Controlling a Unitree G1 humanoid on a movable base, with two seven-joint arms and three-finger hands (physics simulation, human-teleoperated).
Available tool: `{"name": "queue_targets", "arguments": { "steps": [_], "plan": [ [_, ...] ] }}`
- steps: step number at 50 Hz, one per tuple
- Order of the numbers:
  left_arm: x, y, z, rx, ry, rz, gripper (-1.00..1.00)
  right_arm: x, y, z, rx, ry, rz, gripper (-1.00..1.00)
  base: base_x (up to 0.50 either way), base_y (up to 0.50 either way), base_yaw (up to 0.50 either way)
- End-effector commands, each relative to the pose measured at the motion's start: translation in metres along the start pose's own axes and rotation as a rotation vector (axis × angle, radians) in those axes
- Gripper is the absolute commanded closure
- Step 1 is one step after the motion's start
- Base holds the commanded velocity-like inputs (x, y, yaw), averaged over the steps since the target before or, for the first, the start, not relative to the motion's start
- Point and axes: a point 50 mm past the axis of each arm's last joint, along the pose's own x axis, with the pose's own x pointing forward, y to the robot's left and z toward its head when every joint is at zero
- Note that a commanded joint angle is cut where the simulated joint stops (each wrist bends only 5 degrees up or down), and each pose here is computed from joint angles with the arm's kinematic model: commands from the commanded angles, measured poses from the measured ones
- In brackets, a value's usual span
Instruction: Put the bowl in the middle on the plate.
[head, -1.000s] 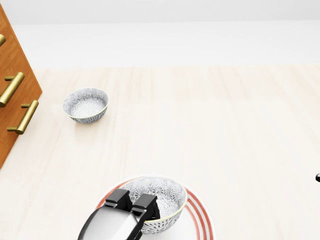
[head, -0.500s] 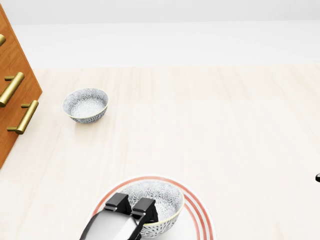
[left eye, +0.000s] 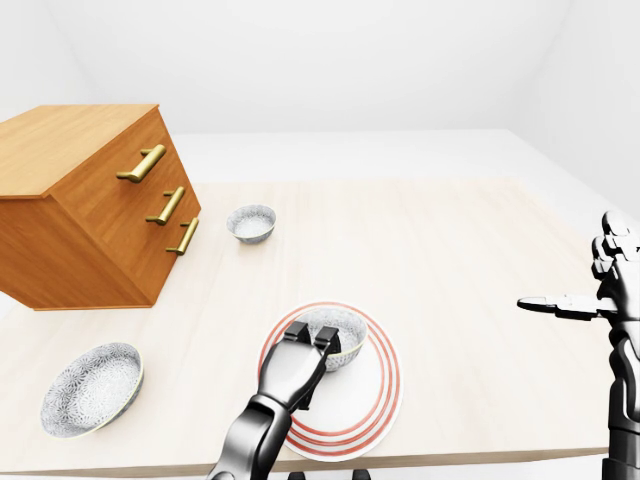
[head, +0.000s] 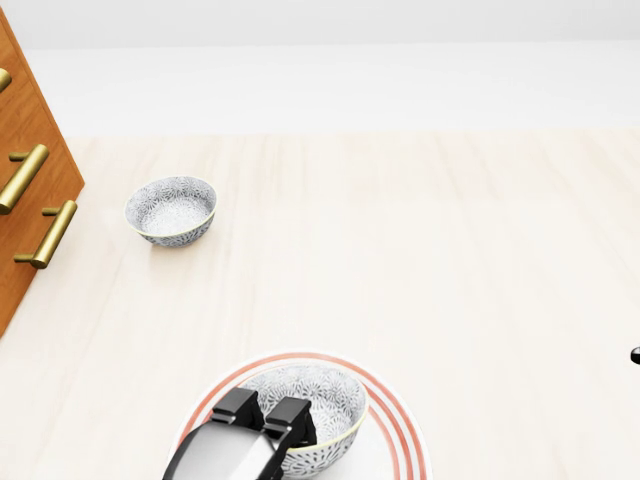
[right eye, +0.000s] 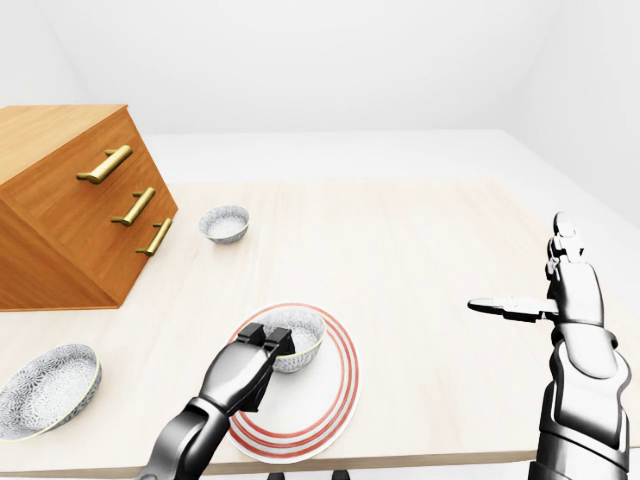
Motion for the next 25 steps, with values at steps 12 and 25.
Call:
{"name": "queue_targets", "arguments": {
  "steps": [12, 25],
  "plan": [
    [0.0007, 0.0016, -0.0009, 0.054, 0.008, 0.018, 1.00, 0.0004, 0.0002, -0.0004, 0.000, 0.001, -0.001, -1.00, 0.00, 0.00, 0.00],
    [-0.0018, 0.0077, -0.0024, 0.022, 0.026, 0.019, 1.00, 0.0007, -0.0006, 0.0018, -0.002, 0.001, -0.003, -1.00, 0.00, 0.00, 0.00]
  ]
}}
